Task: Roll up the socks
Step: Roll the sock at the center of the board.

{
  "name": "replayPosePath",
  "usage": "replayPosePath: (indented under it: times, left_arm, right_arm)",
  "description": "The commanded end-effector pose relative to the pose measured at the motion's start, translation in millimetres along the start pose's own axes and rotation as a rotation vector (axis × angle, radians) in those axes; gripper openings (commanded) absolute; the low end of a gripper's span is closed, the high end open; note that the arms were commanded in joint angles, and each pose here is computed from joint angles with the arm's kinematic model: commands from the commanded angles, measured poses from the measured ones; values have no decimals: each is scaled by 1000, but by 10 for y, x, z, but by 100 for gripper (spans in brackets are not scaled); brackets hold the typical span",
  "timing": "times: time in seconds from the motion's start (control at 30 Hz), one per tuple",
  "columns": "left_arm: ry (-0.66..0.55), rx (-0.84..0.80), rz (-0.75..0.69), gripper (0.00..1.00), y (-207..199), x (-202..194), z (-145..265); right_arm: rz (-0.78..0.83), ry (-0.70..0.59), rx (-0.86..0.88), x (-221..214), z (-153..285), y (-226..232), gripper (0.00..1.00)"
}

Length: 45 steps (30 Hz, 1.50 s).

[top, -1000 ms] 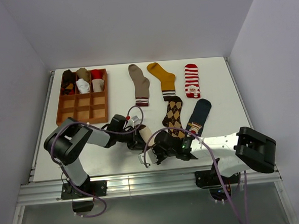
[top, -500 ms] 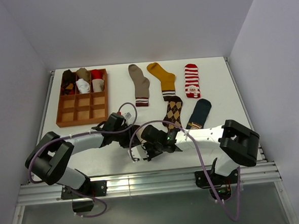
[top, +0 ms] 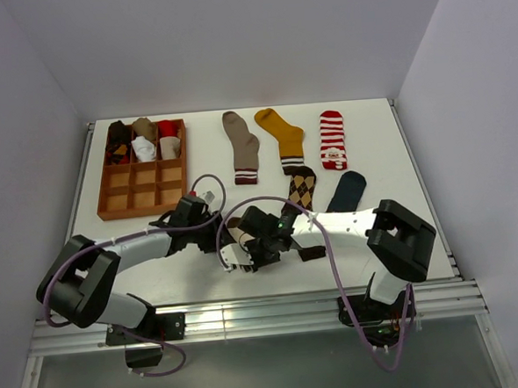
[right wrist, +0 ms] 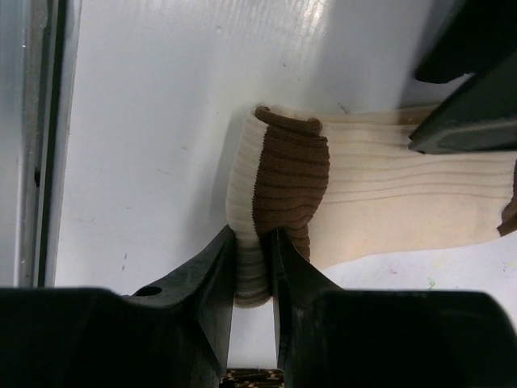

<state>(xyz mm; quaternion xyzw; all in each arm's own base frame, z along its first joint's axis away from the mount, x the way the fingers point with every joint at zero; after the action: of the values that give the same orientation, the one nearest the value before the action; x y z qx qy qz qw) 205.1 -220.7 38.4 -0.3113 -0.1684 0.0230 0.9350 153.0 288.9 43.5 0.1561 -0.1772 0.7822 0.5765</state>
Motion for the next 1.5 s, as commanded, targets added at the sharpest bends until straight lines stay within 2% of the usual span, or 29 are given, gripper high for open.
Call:
replayPosePath:
  times: [0.0, 0.13, 0.23, 0.27, 0.37, 0.53, 0.73, 0.97, 1.07, 1.17, 1.3, 1.47]
  left_arm:
    - [18, 67, -38, 45, 145, 7, -85]
    - [76, 126, -39, 37, 229, 13, -233]
    - [100, 164, -36, 20, 271, 40, -306]
    - [102, 168, -37, 11, 279, 51, -322]
    - [102, 176, -48, 0, 245, 149, -392]
    - [113, 186, -50, 0, 245, 186, -456]
    - [102, 159, -55, 10, 202, 198, -453]
    - [78, 130, -71, 37, 214, 129, -381]
    - [66, 121, -69, 42, 208, 131, -377]
    - [53, 129, -39, 43, 249, 81, -374]
    - [11, 54, 0, 47, 183, 30, -313]
    - [-24, 54, 6, 52, 239, -28, -256]
  right_arm:
    - [-99, 149, 201, -368, -26, 459, 13]
    - [-118, 142, 261, -293, -22, 448, 13]
    - [-155, 125, 316, -239, 20, 408, 13]
    - [-171, 134, 345, -260, 11, 420, 13]
    - [-243, 110, 398, -263, 26, 338, 13]
    - [-399, 94, 472, -339, 37, 137, 13]
    - [-569, 125, 563, -537, -31, 1, 13]
    - [-719, 181, 520, -707, -129, -167, 13]
    - [-760, 203, 534, -734, -162, -177, 13]
    - [-800, 173, 537, -689, -162, -248, 13]
    - [-840, 188, 474, -754, -214, -342, 12]
    - [-854, 220, 437, -814, -246, -375, 10]
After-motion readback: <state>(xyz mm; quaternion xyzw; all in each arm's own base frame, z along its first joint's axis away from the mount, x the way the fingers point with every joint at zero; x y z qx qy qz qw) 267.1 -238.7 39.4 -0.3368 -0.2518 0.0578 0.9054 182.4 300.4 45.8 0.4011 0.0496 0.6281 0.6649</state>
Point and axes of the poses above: each gripper's point midway between its finger pads, its own z axis back along the fingers, its own y axis along the line the jaws close on, x = y × z, the point moved 2 cm from there along z, back along the fingers, and after that the axes turned 3 degrees about -z, right-handed, at the moved point
